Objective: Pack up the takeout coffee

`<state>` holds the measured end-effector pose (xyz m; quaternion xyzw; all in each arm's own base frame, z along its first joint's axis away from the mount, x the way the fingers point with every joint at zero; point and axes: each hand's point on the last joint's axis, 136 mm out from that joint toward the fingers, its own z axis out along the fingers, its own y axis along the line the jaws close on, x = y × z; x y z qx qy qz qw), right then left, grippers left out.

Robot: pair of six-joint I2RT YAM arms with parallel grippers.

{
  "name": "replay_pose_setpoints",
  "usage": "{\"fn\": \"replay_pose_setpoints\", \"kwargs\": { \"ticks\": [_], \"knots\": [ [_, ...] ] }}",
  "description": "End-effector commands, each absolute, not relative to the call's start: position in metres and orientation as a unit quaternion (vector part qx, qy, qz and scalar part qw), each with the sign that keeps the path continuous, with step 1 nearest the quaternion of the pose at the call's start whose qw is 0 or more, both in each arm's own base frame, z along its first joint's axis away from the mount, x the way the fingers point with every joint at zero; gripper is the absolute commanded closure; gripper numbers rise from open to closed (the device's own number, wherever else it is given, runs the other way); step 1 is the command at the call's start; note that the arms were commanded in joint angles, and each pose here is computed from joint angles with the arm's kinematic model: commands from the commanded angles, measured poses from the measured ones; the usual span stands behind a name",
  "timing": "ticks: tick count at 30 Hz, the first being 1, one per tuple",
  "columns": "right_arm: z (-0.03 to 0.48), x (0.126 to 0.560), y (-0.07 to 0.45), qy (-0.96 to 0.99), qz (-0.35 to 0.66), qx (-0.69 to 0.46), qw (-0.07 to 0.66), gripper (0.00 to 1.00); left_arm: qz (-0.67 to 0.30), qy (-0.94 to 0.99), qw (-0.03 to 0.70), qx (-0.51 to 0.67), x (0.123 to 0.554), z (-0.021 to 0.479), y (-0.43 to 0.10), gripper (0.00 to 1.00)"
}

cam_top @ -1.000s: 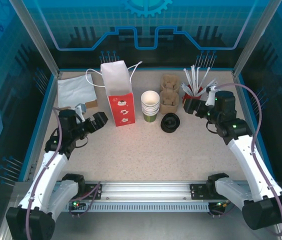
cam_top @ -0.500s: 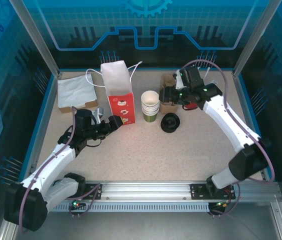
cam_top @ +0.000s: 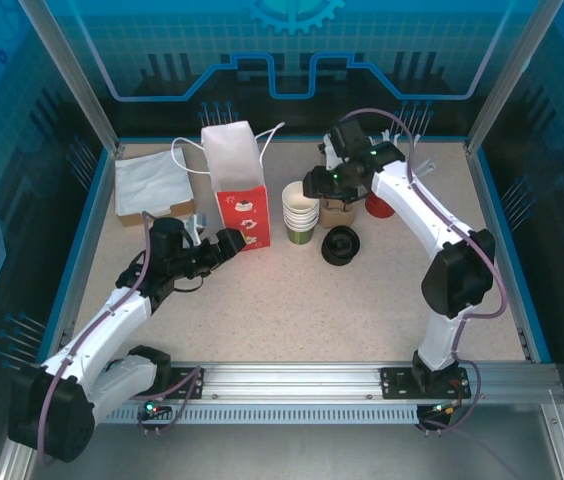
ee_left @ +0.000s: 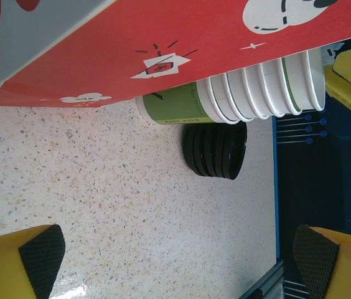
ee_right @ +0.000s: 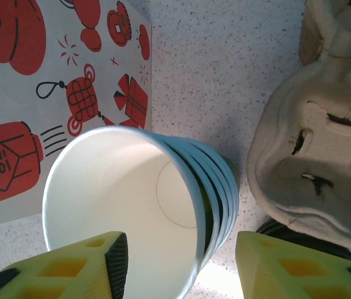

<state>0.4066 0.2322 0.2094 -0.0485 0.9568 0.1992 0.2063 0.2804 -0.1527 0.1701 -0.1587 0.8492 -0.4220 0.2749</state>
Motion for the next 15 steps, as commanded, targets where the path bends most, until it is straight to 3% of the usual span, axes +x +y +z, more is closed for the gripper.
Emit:
{"fn": "replay_pose_setpoints", "kwargs": {
  "ticks": [1,15],
  "knots": [
    [0.2072,0.4046,0.2366,0.962,0.187,-0.06,0.192,0.54,-0.422,0.847,0.287,-0.15,0.2813,0.1791,-0.1535,0.01],
    [0.2008,0.4081,0.2379,0.965,0.179,-0.056,0.182,0.77,-0.42,0.847,0.289,-0.148,0.2808,0.1814,-0.1532,0.01]
  ]
}}
